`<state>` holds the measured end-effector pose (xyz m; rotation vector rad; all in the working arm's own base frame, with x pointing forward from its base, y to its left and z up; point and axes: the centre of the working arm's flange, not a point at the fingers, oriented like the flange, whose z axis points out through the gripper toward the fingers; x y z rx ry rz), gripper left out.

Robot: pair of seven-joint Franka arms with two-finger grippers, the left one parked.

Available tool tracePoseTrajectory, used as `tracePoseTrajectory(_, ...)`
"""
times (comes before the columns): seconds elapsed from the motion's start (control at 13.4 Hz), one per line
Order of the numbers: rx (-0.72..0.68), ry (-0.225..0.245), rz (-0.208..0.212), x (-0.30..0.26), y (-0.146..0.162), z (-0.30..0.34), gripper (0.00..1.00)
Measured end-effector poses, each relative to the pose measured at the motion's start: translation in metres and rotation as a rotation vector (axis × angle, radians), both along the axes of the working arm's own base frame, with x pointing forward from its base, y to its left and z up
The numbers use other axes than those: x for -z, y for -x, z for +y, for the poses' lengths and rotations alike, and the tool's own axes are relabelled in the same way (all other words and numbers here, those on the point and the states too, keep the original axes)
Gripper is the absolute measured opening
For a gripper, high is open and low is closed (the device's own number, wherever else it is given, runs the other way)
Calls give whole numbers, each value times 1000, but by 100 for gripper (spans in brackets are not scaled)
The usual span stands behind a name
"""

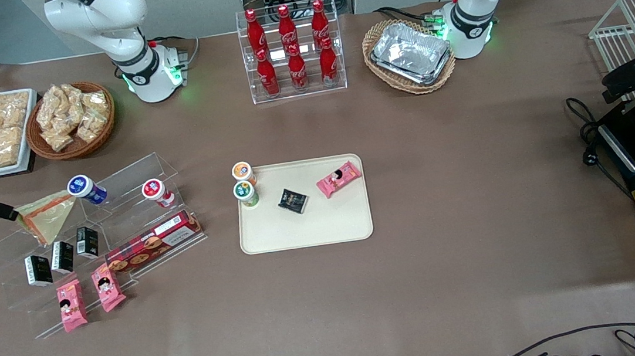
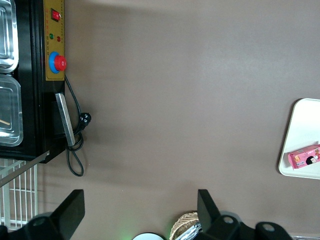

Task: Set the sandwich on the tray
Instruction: 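Lower the right gripper and close it on the sandwich wrapper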

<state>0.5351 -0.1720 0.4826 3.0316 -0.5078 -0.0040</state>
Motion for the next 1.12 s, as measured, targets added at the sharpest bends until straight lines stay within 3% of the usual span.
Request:
tracePoseTrajectory(0.15, -8, -1, -15, 20, 7, 4, 100)
tracePoseTrajectory(0.75, -4, -21, 23, 48, 27, 6, 100)
tracePoseTrajectory(1.12, 0, -18, 8, 60, 30, 4, 100)
